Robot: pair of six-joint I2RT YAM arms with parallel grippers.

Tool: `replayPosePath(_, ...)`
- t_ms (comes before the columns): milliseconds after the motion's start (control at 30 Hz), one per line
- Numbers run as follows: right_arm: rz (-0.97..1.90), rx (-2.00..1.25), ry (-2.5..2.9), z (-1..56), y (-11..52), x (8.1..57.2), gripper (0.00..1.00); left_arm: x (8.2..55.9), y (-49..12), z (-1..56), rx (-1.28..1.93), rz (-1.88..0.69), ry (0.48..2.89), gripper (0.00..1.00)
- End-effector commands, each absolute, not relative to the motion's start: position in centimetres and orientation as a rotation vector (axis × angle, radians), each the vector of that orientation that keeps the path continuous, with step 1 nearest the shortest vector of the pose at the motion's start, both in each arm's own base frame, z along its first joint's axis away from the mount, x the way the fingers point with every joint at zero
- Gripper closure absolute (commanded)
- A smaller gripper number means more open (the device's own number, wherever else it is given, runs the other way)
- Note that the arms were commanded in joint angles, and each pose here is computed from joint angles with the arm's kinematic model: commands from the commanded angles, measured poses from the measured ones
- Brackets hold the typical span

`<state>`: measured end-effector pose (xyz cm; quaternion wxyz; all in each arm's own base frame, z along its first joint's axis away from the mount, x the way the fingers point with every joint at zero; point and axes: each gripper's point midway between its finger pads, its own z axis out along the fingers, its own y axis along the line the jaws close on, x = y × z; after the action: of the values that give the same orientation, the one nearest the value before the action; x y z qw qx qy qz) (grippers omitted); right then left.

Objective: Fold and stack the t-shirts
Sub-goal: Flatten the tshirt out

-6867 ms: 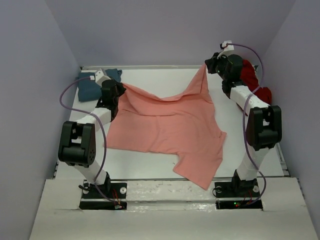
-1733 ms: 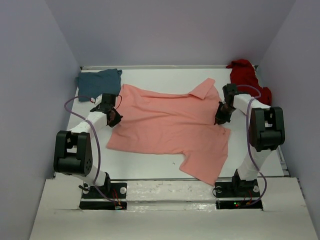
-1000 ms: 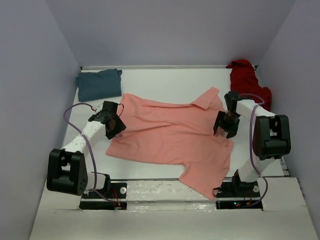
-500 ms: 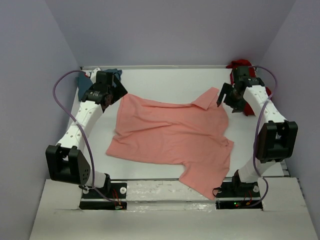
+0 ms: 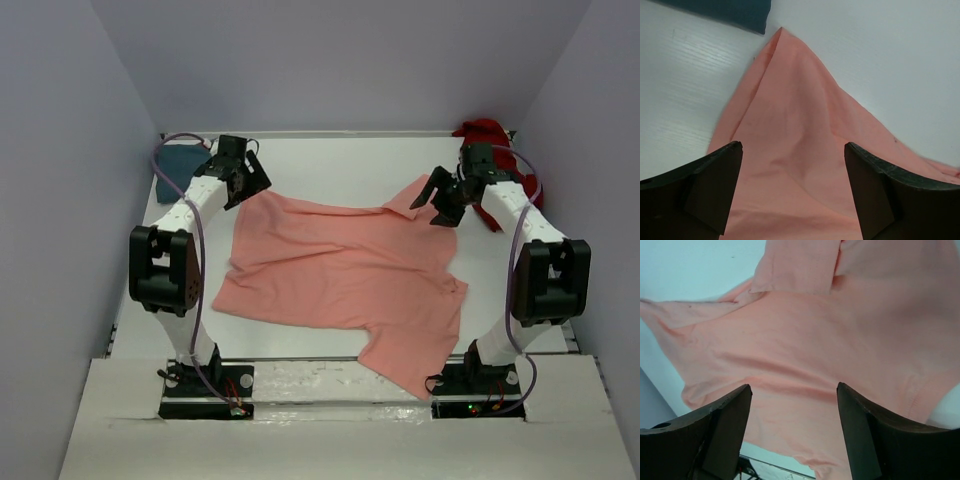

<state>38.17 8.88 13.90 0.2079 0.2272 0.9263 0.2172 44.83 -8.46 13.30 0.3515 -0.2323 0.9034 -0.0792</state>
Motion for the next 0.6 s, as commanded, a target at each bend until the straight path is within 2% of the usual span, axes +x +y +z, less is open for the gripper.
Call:
replayPosePath(0, 0.791, 0.619, 2.471, 14.9, 11.1, 40.7, 0.27, 48.6, -9.3, 17.2, -0.531, -0.281, 2.221, 0.09)
replayPosePath(167, 0.791, 0.639, 2.484, 12.8, 11.1, 41.6, 0.34, 50.9, -9.5, 16.9, -0.519, -0.283, 2.225, 0.1)
replayPosePath(567, 0.803, 0.701, 2.528, 8.7, 11.7, 42.2, 0.34, 52.8, -8.6, 15.0, -0.524, -0.266, 2.259, 0.11)
